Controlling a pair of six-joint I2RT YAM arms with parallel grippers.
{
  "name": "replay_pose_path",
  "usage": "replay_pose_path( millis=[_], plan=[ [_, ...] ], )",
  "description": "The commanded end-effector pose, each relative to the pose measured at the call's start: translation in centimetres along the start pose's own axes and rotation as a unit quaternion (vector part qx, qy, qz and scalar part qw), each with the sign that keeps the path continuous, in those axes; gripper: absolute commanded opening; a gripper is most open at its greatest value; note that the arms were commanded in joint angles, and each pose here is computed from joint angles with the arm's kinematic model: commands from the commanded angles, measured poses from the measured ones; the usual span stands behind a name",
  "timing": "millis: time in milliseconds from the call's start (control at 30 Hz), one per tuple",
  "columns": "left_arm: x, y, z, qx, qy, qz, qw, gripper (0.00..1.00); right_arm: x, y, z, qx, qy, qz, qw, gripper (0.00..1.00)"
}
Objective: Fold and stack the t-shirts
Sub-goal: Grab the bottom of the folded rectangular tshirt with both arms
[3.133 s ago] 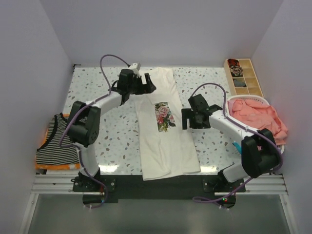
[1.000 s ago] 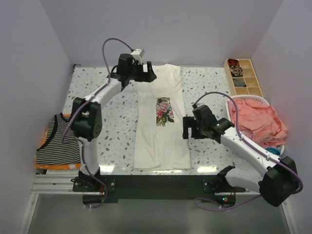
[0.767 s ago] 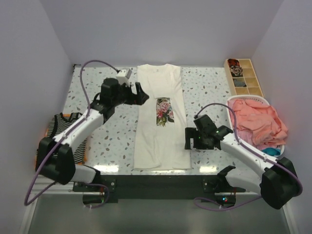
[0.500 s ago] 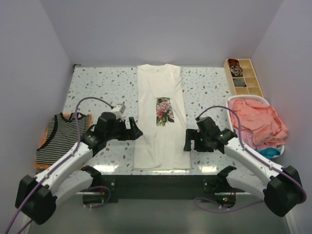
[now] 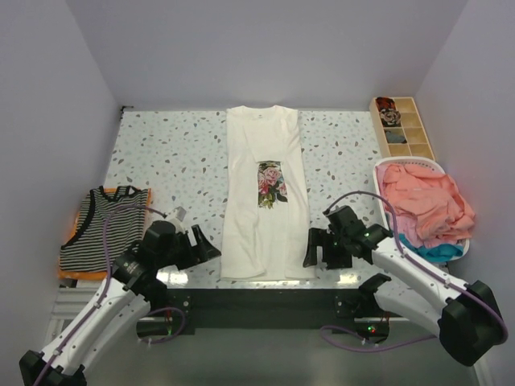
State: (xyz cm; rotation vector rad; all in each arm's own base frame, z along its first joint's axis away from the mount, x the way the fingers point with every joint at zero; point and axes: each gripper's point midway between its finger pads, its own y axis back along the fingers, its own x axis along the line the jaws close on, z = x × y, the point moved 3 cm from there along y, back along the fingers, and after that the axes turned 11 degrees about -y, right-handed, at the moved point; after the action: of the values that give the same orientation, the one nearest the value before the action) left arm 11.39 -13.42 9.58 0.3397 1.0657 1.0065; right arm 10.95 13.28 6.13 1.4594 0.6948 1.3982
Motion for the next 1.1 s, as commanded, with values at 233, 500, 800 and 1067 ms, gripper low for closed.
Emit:
replay_pose_path(
  millis=[233,500,800,1067],
  plan=[
    [0.9,-0.1,-2.5,0.066,0.042,0.023,0.997,0.73,-0.4,-0.9,-0.9,0.02,-0.021,0.005,1.0,0.88],
    [1.2,-1.2,-1.6,0.061,0.018,0.074,0.995,0.71,-0.2,-1.9,-0.3,0.018,-0.018,0.002,1.0,0.88],
    [-0.4,-3.5,-4.1,0.088,-0.03,0.101,0.99,0.77,-0.4,-1.8,-0.3,0.014,-0.023,-0.001,1.0,0.88],
    [-1.8,-4.7,-3.7,0.059,-0.046,0.089,0.993,0.73,-0.2,-2.1,-0.2,0.002,-0.048,0.009,0.999,0.88]
  ],
)
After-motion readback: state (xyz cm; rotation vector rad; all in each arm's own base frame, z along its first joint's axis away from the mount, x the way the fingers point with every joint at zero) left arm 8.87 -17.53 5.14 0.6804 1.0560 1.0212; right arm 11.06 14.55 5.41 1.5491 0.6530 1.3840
